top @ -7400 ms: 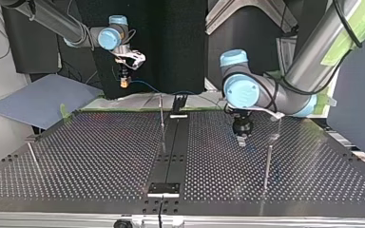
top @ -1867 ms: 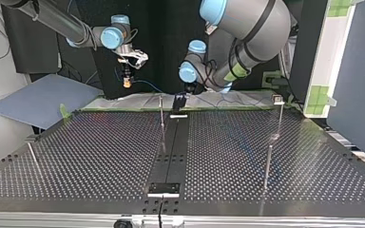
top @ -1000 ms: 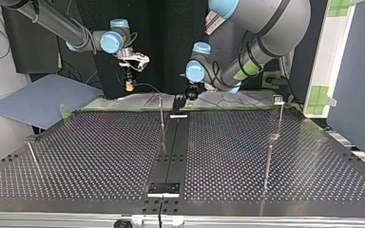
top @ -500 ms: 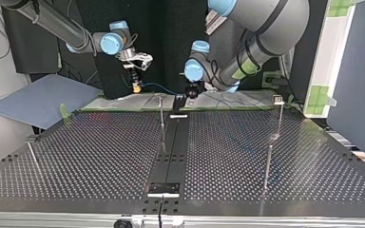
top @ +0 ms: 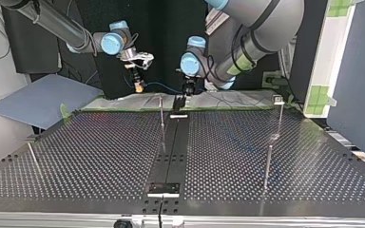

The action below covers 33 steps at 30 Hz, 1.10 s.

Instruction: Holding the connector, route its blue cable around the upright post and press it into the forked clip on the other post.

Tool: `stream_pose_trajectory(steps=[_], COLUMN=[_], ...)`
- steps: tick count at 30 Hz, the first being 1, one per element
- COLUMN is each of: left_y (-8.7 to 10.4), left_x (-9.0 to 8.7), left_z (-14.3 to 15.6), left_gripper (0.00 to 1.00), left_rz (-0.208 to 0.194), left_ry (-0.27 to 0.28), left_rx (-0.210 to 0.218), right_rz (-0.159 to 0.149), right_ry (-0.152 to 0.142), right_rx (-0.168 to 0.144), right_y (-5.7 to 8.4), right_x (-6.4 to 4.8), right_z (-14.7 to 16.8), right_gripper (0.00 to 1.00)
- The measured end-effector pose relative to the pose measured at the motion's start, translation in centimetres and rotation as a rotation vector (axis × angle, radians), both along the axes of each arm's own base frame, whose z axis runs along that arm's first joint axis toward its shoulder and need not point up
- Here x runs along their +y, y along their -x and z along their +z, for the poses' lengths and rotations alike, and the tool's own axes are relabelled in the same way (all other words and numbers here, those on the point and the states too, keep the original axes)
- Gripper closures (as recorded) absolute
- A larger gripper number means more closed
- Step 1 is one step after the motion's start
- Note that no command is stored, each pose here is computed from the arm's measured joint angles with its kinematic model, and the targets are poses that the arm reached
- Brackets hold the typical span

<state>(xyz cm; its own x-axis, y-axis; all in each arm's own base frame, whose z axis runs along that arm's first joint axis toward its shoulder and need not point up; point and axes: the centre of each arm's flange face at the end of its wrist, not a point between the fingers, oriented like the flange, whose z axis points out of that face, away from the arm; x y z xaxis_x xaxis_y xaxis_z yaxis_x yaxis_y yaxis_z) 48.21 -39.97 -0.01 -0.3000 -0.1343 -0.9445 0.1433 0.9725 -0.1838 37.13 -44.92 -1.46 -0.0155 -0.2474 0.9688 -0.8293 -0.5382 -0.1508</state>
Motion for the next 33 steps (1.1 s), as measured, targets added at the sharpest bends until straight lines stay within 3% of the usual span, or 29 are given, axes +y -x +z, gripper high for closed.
stream_pose_trajectory(steps=[15, 25, 26, 27, 29, 30, 32, 33], left_y=[0.47, 0.42, 0.41, 0.4, 0.37, 0.36, 0.33, 0.33], left_x=[-0.76, -0.61, -0.63, -0.63, -0.67, -0.7, -0.75, -0.76], left_z=[0.08, 0.12, 0.13, 0.14, 0.17, 0.19, 0.23, 0.24], left_gripper=[0.02, 0.02, 0.1, 0.1, 0.31, 0.31, 0.48, 0.48], left_rz=[-0.003, -0.002, -0.003, -0.005, -0.008, -0.01, -0.011, -0.011], left_ry=[0.036, -0.04, -0.048, -0.057, -0.069, -0.074, -0.087, -0.093], left_rx=[-0.005, -0.028, -0.031, -0.035, -0.041, -0.045, -0.053, -0.057], right_rz=[0.012, 0.015, 0.015, 0.016, 0.016, 0.016, 0.017, 0.017], right_ry=[-0.003, -0.003, -0.003, -0.004, -0.004, -0.005, -0.005, -0.005], right_rx=[-0.001, -0.002, -0.001, -0.001, 0.0, 0.0, 0.0, 0.001], right_y=[-0.16, -0.29, -0.29, -0.29, -0.29, -0.29, -0.33, -0.35], right_x=[0.17, 0.28, 0.29, 0.3, 0.32, 0.33, 0.36, 0.38], right_z=[-0.06, -0.06, -0.07, -0.08, -0.08, -0.09, -0.08, -0.09], right_gripper=[1.0, 1.0, 1.0, 1.0, 1.0, 1.0, 1.0, 1.0])
